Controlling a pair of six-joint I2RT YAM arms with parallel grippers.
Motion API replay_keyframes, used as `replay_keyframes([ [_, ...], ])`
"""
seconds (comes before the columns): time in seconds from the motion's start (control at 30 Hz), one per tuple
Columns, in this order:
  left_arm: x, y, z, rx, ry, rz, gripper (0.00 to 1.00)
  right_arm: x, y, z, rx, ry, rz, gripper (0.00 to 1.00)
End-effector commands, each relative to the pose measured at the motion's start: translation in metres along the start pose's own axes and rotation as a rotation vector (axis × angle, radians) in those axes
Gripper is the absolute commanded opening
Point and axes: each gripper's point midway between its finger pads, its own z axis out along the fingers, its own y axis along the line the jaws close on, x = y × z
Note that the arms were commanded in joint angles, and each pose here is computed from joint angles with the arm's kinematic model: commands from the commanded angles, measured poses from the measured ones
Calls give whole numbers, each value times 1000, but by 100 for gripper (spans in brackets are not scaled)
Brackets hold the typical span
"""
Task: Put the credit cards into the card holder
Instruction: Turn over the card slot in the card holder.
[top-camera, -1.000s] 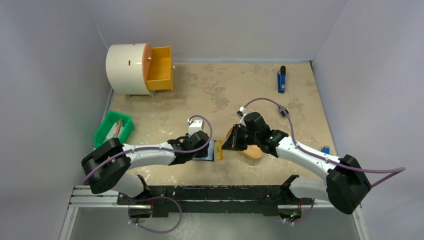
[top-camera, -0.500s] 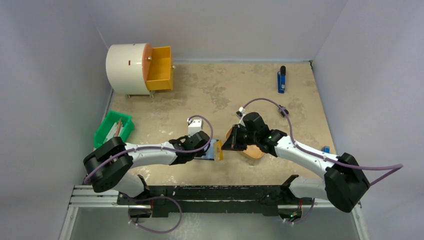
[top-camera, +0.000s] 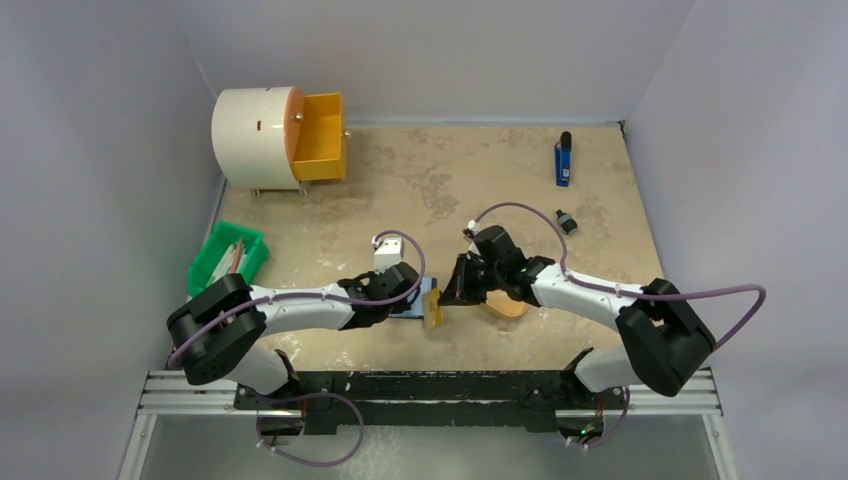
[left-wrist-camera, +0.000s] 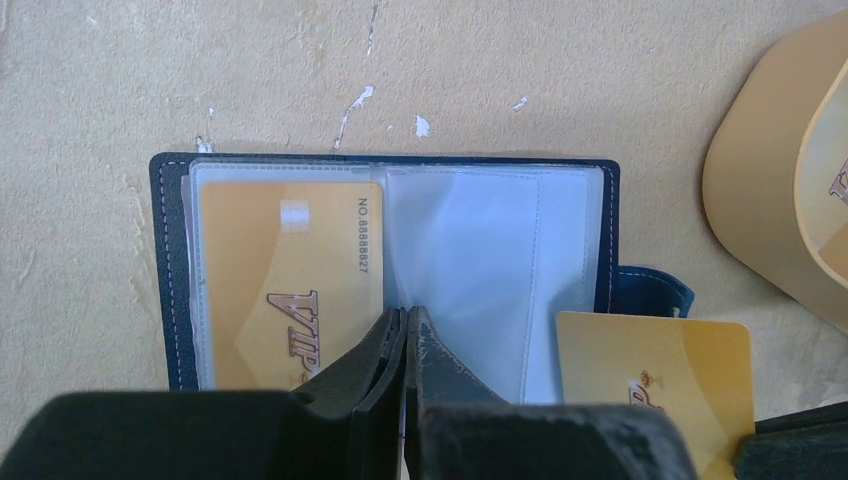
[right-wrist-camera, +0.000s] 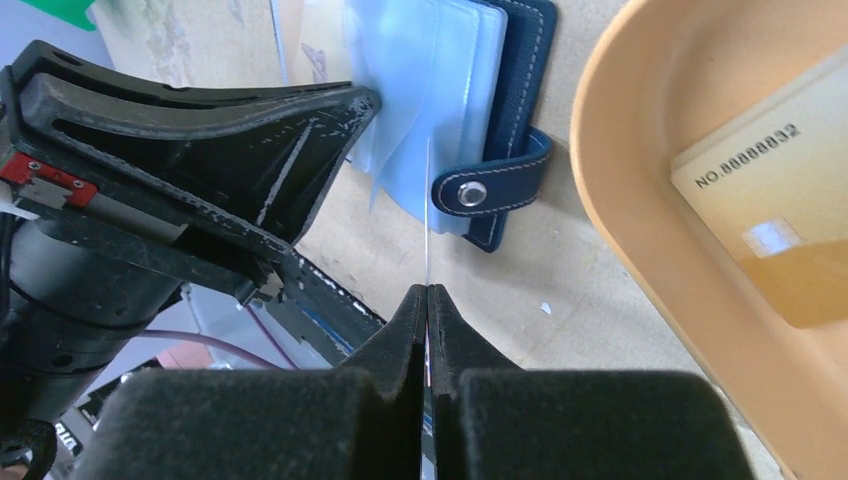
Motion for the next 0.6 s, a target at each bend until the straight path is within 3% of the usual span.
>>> replay_keyframes([
  [0.0, -2, 6, -2, -31, -13, -7, 0, -13, 33, 0, -113, -6, -27, 0],
  [0.33, -13, 1, -11, -15, -29, -35, 0, -12, 43, 10, -149, 40, -41, 0],
  [0.57, -36, -2, -33, 5, -72, -67, 16, -16, 52, 8, -174, 28, -54, 0],
])
